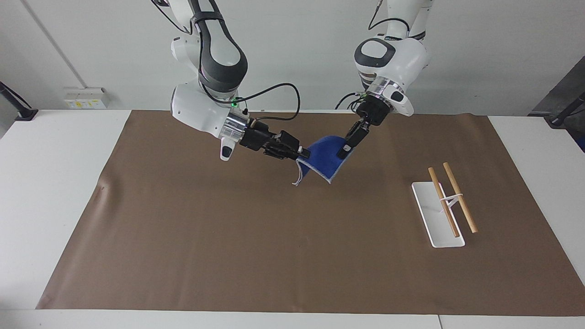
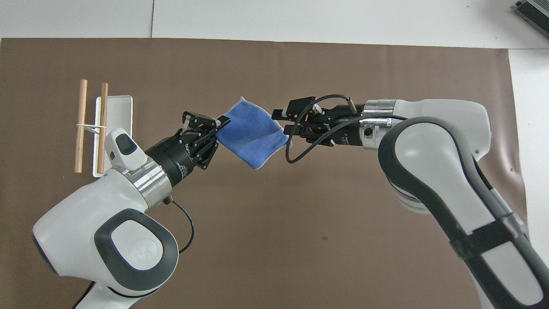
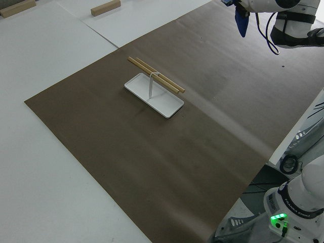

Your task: Right arm passes towel to left arm to hang

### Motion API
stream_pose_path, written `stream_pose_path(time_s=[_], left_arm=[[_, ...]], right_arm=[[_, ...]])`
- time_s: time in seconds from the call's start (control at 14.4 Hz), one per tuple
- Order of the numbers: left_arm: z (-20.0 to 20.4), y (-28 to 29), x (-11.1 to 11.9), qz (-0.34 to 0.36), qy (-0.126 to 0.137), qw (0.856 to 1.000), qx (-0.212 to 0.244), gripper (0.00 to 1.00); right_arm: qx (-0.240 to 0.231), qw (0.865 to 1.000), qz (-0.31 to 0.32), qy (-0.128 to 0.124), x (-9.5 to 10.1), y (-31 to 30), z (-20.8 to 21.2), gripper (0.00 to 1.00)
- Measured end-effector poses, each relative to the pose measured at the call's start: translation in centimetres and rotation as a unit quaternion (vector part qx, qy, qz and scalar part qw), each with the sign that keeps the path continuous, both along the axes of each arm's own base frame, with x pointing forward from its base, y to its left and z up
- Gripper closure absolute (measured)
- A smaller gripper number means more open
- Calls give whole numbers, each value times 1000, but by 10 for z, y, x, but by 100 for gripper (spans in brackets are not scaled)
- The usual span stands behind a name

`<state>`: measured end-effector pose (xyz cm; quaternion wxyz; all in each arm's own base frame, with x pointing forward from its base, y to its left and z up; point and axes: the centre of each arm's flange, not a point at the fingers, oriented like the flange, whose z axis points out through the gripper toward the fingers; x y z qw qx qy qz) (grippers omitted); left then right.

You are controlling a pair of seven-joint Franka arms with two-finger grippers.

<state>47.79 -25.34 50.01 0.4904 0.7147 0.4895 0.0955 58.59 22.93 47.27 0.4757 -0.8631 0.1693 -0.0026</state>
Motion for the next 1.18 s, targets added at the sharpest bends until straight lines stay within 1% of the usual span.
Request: stream_pose_path(time_s=[0.07, 0.14, 0.21, 0.28, 0.49, 0.56, 0.7, 0.83, 0.97, 1.04, 1.18], left_arm=[[-1, 3, 2, 6, -3, 1000, 5, 98], [-2, 7, 3, 15, -8, 1000, 10, 98], [-3, 12, 5, 29, -15, 999, 18, 98], [-3, 19, 8, 45, -21, 998, 25, 98], [-8, 50, 23, 84, -24, 995, 37, 98], [-10, 64, 28, 99, -23, 994, 39, 98], [-11, 94, 39, 130, -24, 990, 44, 98], [-12, 122, 46, 160, -23, 986, 48, 98], [-14, 154, 53, 189, -22, 980, 52, 98], [-16, 169, 56, 202, -21, 978, 55, 98], [-26, 196, 62, 224, -13, 972, 63, 98]], right_arm=[[-39, 999, 11, -18, 2, -5, 0, 27], [-78, 996, 20, -33, 4, -10, 2, 15], [-121, 991, 30, -45, 5, -15, 4, 5], [-168, 983, 38, -58, 8, -22, 7, 0], [-293, 950, 59, -95, 14, -42, 17, 0], [-326, 937, 65, -105, 17, -51, 18, 0], [-375, 917, 73, -116, 22, -72, 16, 0], [-414, 899, 82, -113, 25, -93, 14, 0], [-452, 881, 103, -96, 24, -109, 18, 0], [-466, 874, 105, -87, 22, -119, 28, 0], [-482, 869, 94, -67, 13, -148, 57, 0]])
